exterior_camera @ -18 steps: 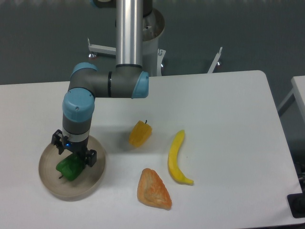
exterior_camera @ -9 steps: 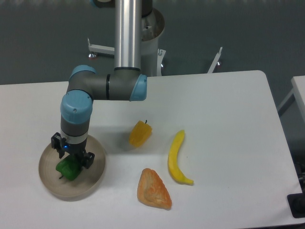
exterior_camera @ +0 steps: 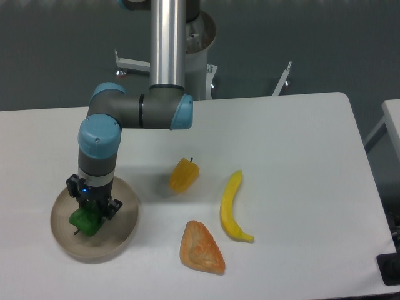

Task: Pick up the green pepper from the plate
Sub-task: 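Lift the green pepper off the plate and carry it toward the banana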

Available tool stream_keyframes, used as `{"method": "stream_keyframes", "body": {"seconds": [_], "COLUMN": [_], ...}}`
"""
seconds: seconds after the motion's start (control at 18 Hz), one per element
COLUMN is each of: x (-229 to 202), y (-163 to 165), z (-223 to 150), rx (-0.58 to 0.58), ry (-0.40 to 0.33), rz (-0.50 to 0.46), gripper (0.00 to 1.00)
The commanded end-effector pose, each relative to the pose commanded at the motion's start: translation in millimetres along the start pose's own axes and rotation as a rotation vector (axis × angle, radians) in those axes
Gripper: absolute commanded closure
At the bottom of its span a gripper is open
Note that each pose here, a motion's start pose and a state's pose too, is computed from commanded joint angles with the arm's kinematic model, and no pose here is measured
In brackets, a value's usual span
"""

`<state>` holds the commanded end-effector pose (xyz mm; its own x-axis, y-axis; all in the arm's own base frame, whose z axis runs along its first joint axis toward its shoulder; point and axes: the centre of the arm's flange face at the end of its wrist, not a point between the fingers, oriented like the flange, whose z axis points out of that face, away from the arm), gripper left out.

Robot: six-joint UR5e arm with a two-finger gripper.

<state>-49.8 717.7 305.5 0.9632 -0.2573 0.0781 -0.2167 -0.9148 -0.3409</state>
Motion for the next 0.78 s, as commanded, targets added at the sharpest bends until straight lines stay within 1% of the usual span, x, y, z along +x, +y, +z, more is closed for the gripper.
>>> {"method": "stream_keyframes", "body": {"seconds": [0.06, 0.17, 0.28, 0.39, 0.56, 0.67, 0.78], "x": [-12, -51, -85, -119, -162, -179, -191], "y": [3, 16, 31, 49, 79, 90, 101], "z": [-9, -30, -51, -64, -94, -104, -118], "rx": [0.006, 0.017, 0.014, -0.007, -0.04, -0.049, -0.063], "ry": [-0.011, -0.045, -0.094, -0.136, -0.145, -0.151, -0.157], "rz": [0.007, 0.015, 0.046, 0.079, 0.109, 0.151, 0.153], "gripper": [0.67, 0.67, 0.67, 0.67, 0.67, 0.67, 0.67]}}
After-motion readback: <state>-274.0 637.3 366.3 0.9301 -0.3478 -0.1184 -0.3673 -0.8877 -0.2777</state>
